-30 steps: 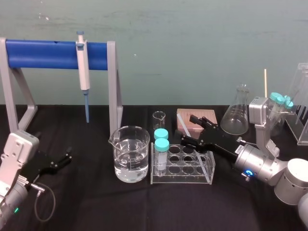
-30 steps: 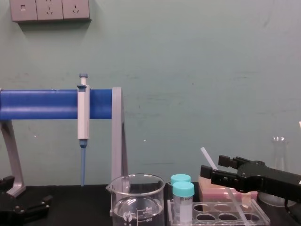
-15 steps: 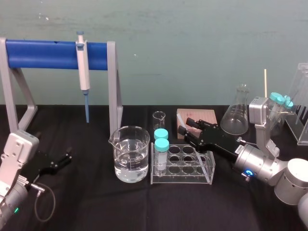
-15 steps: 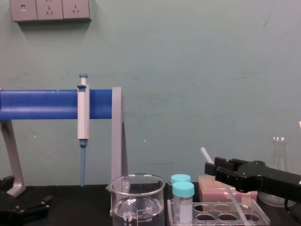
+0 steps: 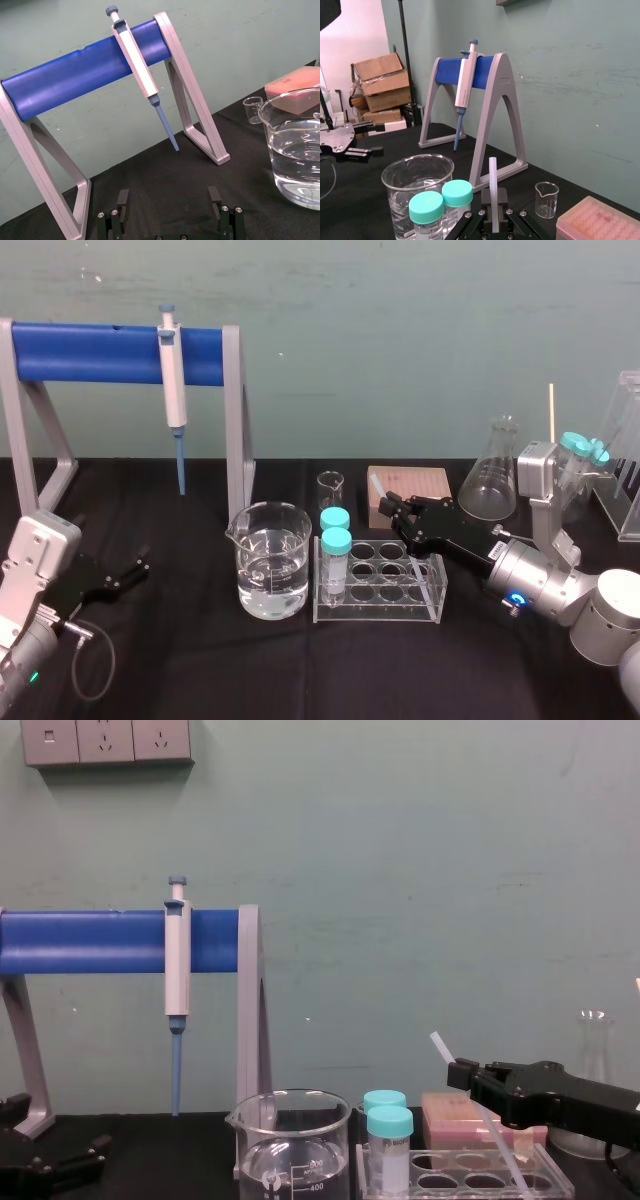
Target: Pick up the stirring rod with one hand, then place it down.
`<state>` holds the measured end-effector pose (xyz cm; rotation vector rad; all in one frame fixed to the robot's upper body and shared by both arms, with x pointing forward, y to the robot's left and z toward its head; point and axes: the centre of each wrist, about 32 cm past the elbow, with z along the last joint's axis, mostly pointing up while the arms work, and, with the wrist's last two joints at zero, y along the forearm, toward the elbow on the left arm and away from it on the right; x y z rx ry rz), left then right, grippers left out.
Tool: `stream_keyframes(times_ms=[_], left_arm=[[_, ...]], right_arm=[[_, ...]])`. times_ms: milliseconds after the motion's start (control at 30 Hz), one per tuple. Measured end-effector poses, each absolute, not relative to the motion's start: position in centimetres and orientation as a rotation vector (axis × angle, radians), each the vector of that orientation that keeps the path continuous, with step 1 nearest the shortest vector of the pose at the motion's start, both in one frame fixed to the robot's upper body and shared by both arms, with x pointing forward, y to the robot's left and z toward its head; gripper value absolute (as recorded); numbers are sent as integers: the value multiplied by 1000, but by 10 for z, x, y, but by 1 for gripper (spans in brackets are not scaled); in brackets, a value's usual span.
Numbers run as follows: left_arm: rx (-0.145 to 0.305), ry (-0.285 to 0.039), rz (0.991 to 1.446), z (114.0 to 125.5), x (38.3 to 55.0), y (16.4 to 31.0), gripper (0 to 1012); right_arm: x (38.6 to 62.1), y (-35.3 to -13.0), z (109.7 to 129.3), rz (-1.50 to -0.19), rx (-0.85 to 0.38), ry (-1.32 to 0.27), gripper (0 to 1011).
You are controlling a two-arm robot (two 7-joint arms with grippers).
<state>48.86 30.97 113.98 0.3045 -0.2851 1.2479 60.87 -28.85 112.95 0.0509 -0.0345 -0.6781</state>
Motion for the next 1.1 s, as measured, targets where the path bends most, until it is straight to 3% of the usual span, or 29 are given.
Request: stream_keyframes(times_ms=[600,1100], left_arm=[[304,-285,1248,1140,489,310,1000],[304,-285,1248,1140,489,310,1000]], right_arm=[[607,-288,1131,-679,59,-47,64],[593,-282,1161,-724,181,-227,64]])
